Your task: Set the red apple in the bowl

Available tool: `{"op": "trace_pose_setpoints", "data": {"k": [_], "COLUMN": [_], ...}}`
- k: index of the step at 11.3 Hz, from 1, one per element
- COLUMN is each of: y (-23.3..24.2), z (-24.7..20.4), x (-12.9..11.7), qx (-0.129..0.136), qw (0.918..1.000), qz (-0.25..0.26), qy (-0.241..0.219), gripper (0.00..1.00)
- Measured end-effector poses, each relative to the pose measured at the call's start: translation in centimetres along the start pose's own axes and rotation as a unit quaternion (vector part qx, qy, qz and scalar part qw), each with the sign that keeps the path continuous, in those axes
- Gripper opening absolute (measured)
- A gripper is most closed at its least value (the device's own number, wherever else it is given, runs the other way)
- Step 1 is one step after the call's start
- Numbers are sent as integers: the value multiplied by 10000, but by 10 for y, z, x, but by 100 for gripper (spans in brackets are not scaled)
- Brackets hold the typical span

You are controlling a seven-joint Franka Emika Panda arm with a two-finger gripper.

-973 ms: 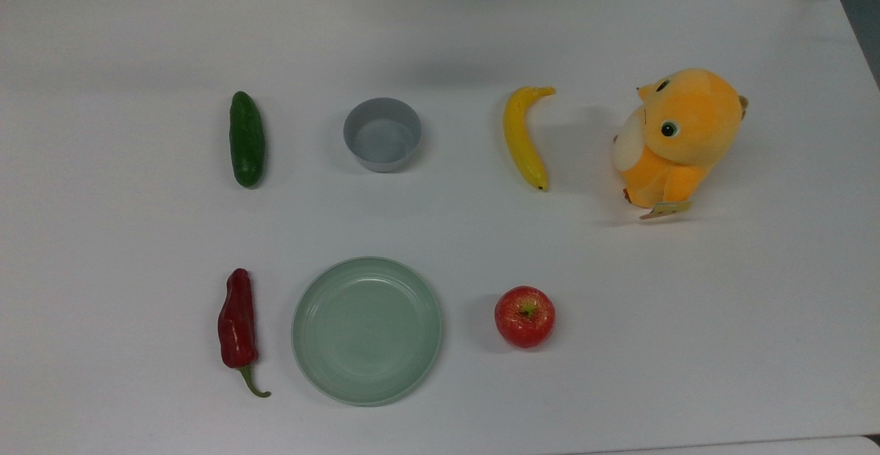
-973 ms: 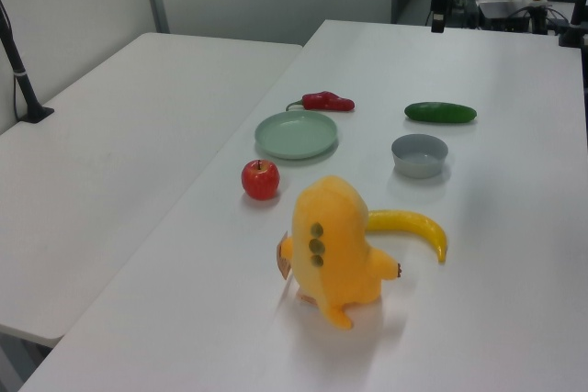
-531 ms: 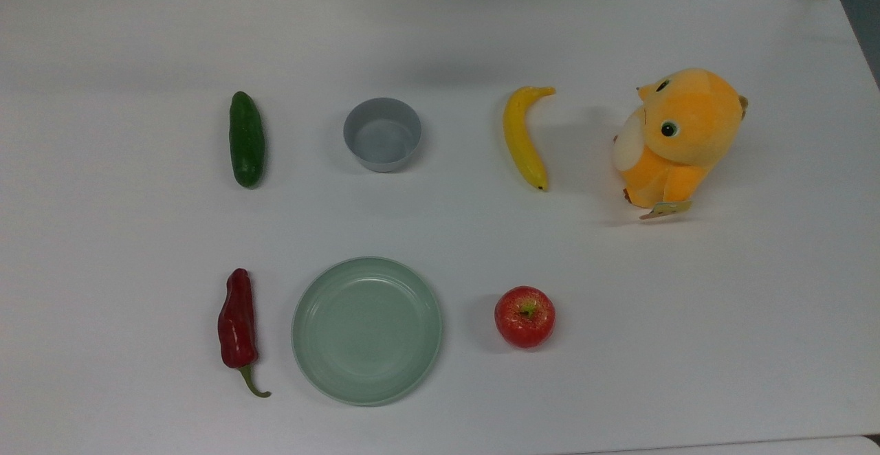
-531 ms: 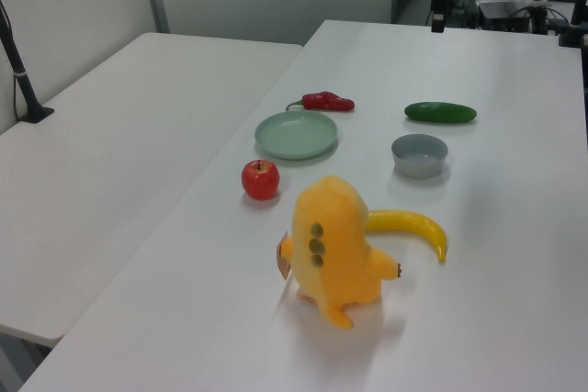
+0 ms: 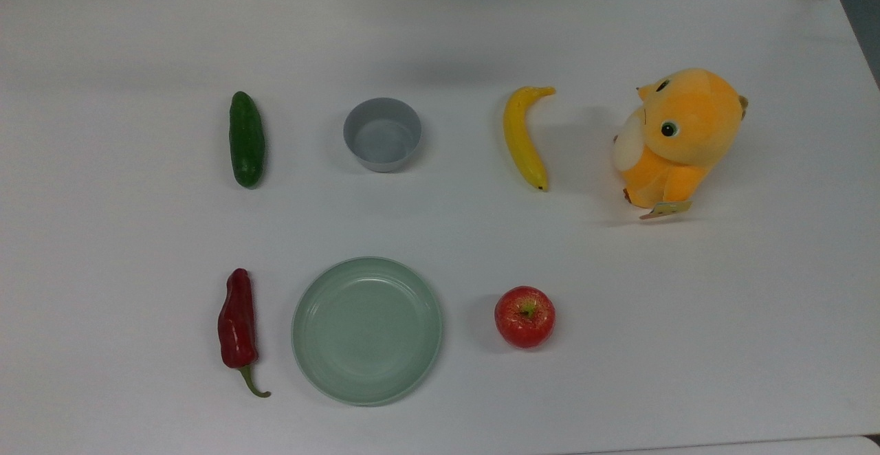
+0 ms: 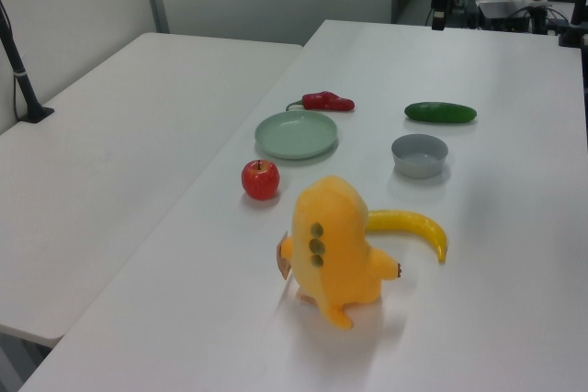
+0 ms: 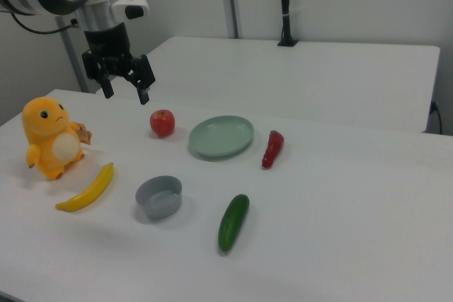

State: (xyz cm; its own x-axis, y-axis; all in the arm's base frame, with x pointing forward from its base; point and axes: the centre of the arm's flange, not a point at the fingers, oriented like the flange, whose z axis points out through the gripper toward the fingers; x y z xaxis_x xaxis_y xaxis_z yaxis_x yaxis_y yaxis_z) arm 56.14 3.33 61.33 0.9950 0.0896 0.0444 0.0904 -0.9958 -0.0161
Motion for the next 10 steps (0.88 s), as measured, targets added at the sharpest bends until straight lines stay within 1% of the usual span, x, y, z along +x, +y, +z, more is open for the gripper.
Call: {"op": "trace_pose_setpoints", "data": {"k": [10], "y": [7], "z": [1], "x": [0], "qx": [6], "qw": [10000], "qz": [69], "qy": [-10], "gripper": [100]}}
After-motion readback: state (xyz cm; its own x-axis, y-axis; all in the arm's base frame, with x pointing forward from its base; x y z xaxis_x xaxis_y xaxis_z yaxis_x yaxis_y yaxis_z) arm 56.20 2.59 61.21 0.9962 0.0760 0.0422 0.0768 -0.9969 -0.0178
